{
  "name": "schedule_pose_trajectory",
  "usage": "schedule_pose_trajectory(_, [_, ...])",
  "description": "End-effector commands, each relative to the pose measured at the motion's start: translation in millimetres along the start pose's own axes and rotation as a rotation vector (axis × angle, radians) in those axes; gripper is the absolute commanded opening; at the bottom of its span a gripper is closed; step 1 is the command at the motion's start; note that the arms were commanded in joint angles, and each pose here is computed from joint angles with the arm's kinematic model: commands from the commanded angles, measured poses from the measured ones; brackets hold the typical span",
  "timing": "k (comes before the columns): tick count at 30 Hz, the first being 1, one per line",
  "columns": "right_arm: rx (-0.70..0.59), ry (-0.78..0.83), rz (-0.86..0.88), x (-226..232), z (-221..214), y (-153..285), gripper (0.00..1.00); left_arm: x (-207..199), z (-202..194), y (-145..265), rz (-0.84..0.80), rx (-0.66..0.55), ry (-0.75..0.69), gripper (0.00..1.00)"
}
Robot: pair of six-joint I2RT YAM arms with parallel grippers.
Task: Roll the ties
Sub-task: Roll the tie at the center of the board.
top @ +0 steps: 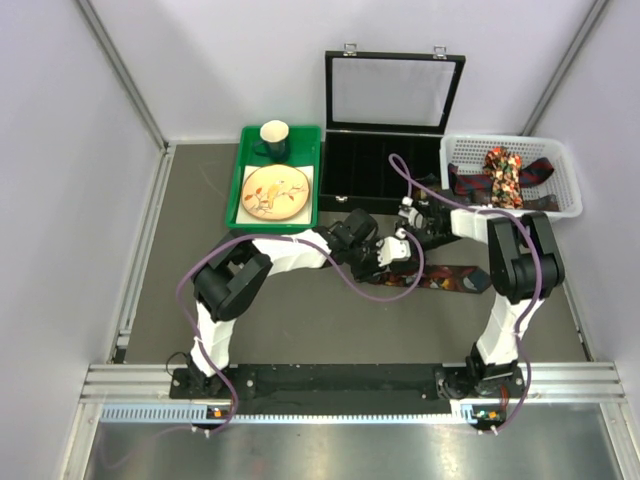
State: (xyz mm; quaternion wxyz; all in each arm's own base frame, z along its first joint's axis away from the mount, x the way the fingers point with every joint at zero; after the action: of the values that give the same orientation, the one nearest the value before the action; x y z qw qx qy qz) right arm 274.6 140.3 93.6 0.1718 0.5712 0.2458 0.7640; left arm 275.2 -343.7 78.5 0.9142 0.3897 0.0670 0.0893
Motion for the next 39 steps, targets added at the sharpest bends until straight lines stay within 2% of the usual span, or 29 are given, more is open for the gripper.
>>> schedule_pose_trajectory(1, [-0.004, 0.002, -0.009, -9.1, 5.6, -9.0, 0.49, 4.8, -57.8, -1.3, 0.079, 0.193, 0.068, 0.36])
schedule_pose_trajectory(3, [-0.016, -0.007, -0.065, -17.7, 5.8, -8.1, 0.47, 2.2, -59.7, -3.3, 0.07, 0.167, 0.061, 0.33])
schedule_pose_trajectory(5, [-0.02, -0.039, -0.115, -27.7, 2.1, -5.2, 0.38, 3.7, -62.9, -5.7, 0.076, 0.15, 0.092, 0.32])
schedule_pose_trajectory(6, [-0.01, -0.048, -0.131, -29.9, -0.9, -4.3, 0.29, 3.3, -65.2, -7.2, 0.072, 0.147, 0.108, 0.3])
schedule_pose_trajectory(7, [0.0, -0.055, -0.146, -32.2, -3.1, -4.6, 0.27, 6.2, -62.6, -8.4, 0.077, 0.122, 0.119, 0.3])
schedule_pose_trajectory(15, [0.046, -0.069, -0.266, -49.0, -8.3, -5.0, 0.27, 23.4, -45.9, 1.1, 0.097, -0.027, 0.277, 0.28])
schedule_pose_trajectory(22, [0.077, -0.082, -0.29, -55.1, -12.0, -4.5, 0.27, 23.2, -49.3, 2.5, 0.085, -0.011, 0.232, 0.29])
schedule_pose_trajectory(25, [0.048, -0.065, -0.225, -46.5, -6.5, 1.5, 0.28, 21.1, -61.6, 1.9, 0.111, 0.053, 0.182, 0.31])
schedule_pose_trajectory(28, [-0.015, -0.043, -0.085, -28.1, 1.5, 14.9, 0.39, 14.0, -71.8, -1.3, 0.131, 0.132, 0.107, 0.35])
schedule_pose_trajectory(29, [-0.025, -0.031, -0.055, -23.2, 2.4, 18.0, 0.45, 13.0, -73.3, -1.7, 0.139, 0.145, 0.095, 0.35])
schedule_pose_trajectory(34, [-0.085, 0.027, 0.077, 3.8, 3.8, 28.3, 0.57, 6.6, -80.2, -5.9, 0.139, 0.214, 0.056, 0.39])
schedule_pose_trajectory(39, [-0.046, 0.006, 0.08, 0.6, 1.7, 13.3, 0.58, 6.2, -78.4, -10.8, 0.139, 0.238, 0.014, 0.4])
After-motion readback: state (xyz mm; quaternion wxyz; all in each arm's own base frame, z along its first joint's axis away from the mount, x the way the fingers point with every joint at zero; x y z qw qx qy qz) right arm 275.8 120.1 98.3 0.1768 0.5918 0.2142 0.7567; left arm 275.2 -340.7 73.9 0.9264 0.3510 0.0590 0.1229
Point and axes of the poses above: each gripper's point midway between its finger pads, its own y axis back along the fingers, its own x axis along the line the jaws close on, z = x × y, the point moved 7 cm from there along y, back along the fingers, and after that the axes turned 11 degrees about y, right-handed, at the moved point
